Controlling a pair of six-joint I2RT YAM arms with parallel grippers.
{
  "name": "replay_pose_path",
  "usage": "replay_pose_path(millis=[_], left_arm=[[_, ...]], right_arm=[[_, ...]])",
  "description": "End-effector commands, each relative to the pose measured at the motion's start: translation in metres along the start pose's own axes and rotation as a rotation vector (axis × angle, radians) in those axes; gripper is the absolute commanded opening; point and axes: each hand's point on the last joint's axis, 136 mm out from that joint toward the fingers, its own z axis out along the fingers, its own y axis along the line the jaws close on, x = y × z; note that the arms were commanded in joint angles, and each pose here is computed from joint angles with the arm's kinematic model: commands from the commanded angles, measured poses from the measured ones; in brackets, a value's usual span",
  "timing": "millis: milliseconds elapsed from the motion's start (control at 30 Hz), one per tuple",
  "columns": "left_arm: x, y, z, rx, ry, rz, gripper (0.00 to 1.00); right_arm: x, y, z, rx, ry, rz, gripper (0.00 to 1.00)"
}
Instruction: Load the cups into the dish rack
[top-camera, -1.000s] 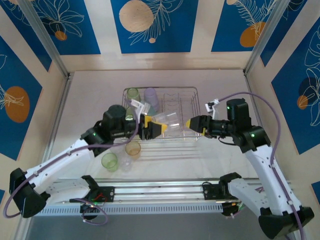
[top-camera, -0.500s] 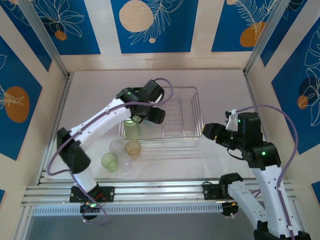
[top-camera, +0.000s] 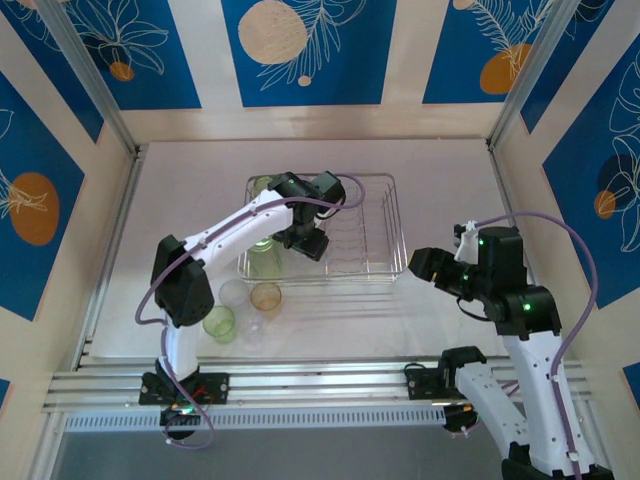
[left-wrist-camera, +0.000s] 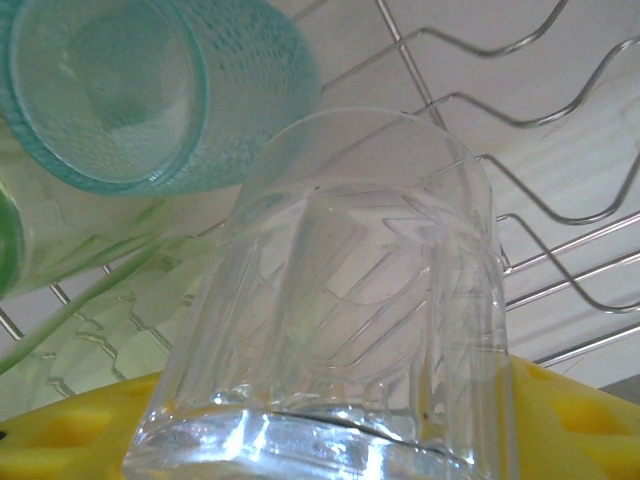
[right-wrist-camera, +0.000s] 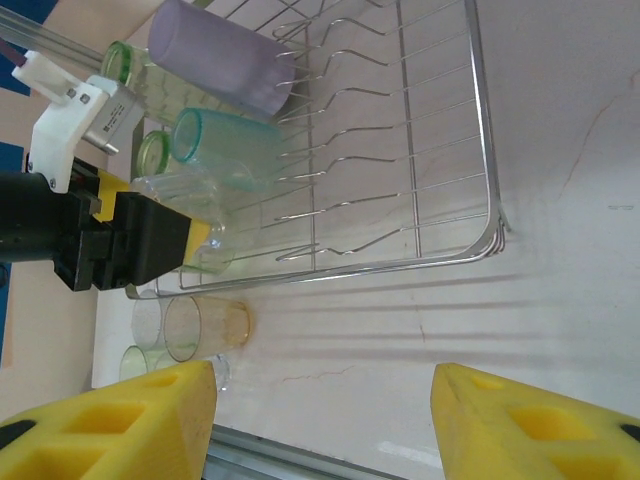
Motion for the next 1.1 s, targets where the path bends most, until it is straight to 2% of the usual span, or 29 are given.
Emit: replay_pose_path(millis=[0, 200, 333, 400, 433, 467, 567, 667, 767, 900, 1067], left_arm=[[0.009, -0.004, 0.005, -0.007, 0.062, 0.048, 0.05], [0.017, -0.008, 0.027, -0.012, 0.133, 0.071, 0.12], [0.021, -0.007, 0.040, -0.031, 0.169, 0.085, 0.25], [0.021, -0.008, 0.044, -0.028, 0.173, 0.090, 0.33], [0.020, -0.009, 0.046, -0.026, 0.174, 0.091, 0.40], [0.019, -0.009, 0.047, -0.027, 0.174, 0.096, 0.51], [0.017, -0.009, 0.050, -0.035, 0.170, 0.104, 0.69], [0.015, -0.009, 0.052, -0.038, 0.161, 0.108, 0.84], [0.010, -0.010, 0.045, -0.028, 0.130, 0.109, 0.95], [0.003, -0.008, 0.036, -0.029, 0.091, 0.109, 0.99], [-0.002, -0.007, 0.023, -0.028, 0.042, 0.105, 1.00]], right_arm=[[0.004, -0.001, 0.005, -0.015, 0.025, -0.004, 0.60], [0.005, -0.003, 0.006, -0.019, 0.035, 0.007, 0.60], [0.007, -0.001, 0.006, -0.032, 0.047, 0.006, 0.60], [0.007, 0.000, 0.005, -0.033, 0.049, 0.003, 0.60], [0.007, 0.000, 0.005, -0.035, 0.052, 0.002, 0.60], [0.007, 0.000, 0.005, -0.033, 0.053, 0.002, 0.60], [0.007, 0.001, 0.003, -0.034, 0.054, 0.000, 0.62], [0.007, 0.002, 0.002, -0.034, 0.057, 0.002, 0.63], [0.010, 0.003, 0.000, -0.035, 0.070, 0.002, 0.65], [0.013, 0.000, -0.001, -0.007, 0.107, 0.019, 0.69], [0.025, 0.005, 0.004, -0.005, 0.186, 0.017, 0.70]])
